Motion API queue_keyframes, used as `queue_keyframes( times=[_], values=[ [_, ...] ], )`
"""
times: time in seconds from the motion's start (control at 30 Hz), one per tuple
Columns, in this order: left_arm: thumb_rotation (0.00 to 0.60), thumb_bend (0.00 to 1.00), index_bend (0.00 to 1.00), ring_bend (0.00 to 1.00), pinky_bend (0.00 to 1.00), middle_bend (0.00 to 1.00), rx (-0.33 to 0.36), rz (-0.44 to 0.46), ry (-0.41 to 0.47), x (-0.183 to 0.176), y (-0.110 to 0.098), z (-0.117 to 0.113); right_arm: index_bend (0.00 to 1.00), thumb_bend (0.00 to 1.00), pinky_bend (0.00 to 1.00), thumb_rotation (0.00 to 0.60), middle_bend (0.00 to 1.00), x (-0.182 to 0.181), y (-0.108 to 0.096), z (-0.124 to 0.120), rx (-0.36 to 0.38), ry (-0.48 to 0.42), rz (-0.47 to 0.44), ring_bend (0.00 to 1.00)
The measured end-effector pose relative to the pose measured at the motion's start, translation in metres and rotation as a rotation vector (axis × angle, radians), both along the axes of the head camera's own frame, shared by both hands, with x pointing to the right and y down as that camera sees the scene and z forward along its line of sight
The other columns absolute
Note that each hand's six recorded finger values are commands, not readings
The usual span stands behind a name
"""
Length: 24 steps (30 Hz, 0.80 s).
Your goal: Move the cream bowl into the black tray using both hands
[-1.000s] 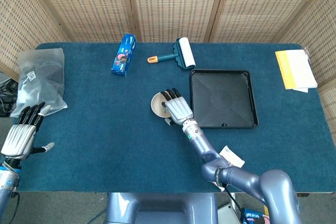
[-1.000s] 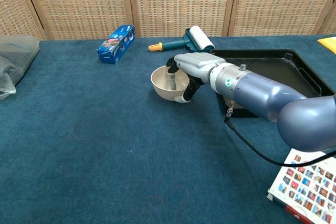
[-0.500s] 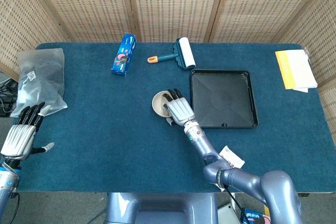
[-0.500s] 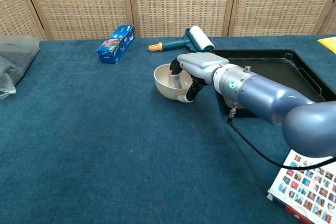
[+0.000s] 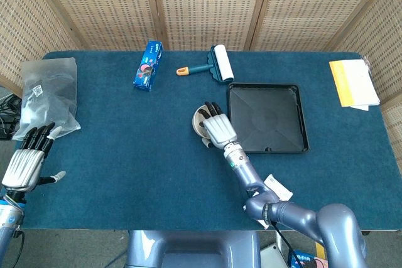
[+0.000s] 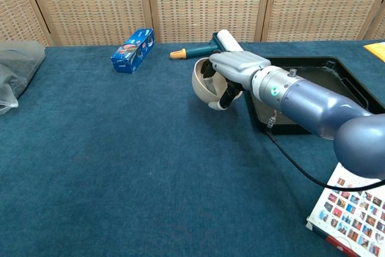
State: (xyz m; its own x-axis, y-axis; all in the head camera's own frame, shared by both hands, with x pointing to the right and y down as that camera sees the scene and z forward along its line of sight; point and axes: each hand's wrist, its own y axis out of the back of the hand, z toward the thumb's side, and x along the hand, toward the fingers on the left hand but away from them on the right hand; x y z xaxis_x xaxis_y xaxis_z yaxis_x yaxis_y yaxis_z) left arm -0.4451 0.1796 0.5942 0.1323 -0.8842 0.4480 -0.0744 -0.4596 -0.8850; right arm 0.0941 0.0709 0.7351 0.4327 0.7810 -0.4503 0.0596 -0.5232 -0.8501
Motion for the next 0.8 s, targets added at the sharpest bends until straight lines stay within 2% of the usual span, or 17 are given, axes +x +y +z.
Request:
queue_keyframes(
  times=[0.37,0.6,0.8],
  values=[
    [0.600,0.14,0.00,0.00,0.00,0.00,-0.002,0.006,-0.004,0.002,0.001,0.001,0.70,0.48,0.10,0.600,0.25,0.033,-0.028,-0.021,0.092,0.066,0.022,0.00],
    [0.600,0.14,0.00,0.00,0.00,0.00,0.001,0.014,-0.005,0.004,0.001,0.000,0.71,0.47,0.10,0.600,0.25,0.085,-0.047,-0.030,0.126,0.177,0.066,0.00],
    [0.600,0.14,0.00,0.00,0.00,0.00,0.000,0.028,-0.002,0.007,0.002,0.000,0.71,0.47,0.10,0.600,0.25,0.136,-0.043,-0.025,0.094,0.287,0.102,0.00]
  ],
)
